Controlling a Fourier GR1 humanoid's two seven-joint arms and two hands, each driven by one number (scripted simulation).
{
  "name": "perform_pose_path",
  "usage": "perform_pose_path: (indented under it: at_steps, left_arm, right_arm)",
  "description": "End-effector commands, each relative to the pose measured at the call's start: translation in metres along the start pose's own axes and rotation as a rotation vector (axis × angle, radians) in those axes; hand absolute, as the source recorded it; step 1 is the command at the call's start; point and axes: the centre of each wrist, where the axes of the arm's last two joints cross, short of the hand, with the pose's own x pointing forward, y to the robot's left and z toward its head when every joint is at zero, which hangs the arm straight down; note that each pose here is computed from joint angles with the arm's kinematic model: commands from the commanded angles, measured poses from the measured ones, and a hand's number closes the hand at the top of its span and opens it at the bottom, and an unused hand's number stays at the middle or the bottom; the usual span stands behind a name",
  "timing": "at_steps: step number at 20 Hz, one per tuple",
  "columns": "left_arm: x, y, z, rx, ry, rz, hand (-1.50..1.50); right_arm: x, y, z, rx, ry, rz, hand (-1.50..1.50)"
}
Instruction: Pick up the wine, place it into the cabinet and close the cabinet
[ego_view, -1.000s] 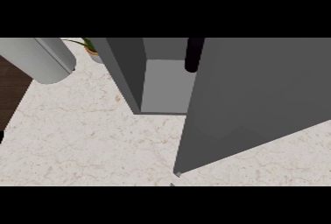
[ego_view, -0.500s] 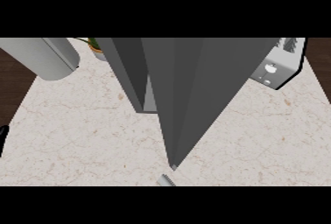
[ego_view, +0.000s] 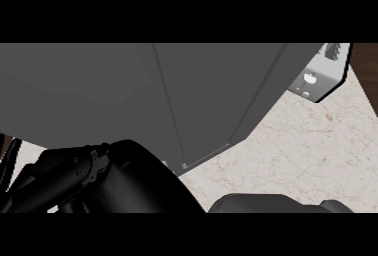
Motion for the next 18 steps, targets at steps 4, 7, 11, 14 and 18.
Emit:
perform_pose_path:
  at_steps: [4,7,11,14,18]
  left_arm:
    - [-0.001,-0.007,-0.004,0.004,-0.01,0.007,-1.5]
    - [-0.001,0.006,-0.002,0.035,-0.018,-0.009,-1.5]
    - [-0.005,0.018,-0.015,0.029,-0.019,-0.019,-1.5]
    - [0.011,0.0,-0.01,0.011,-0.013,-0.018,-1.5]
    - [-0.004,0.005,-0.008,0.038,-0.011,-0.027,-1.5]
  right_arm:
    - [0.018,-0.017,-0.077,-0.07,-0.049,0.149,1.5]
    - [0.0,-0.039,-0.087,-0.106,-0.032,0.204,1.5]
    - [-0.014,-0.057,-0.107,-0.136,0.002,0.19,1.5]
    - [-0.033,-0.087,-0.11,-0.158,0.024,0.173,1.5]
    - [-0.035,-0.109,-0.126,-0.191,0.034,0.173,1.5]
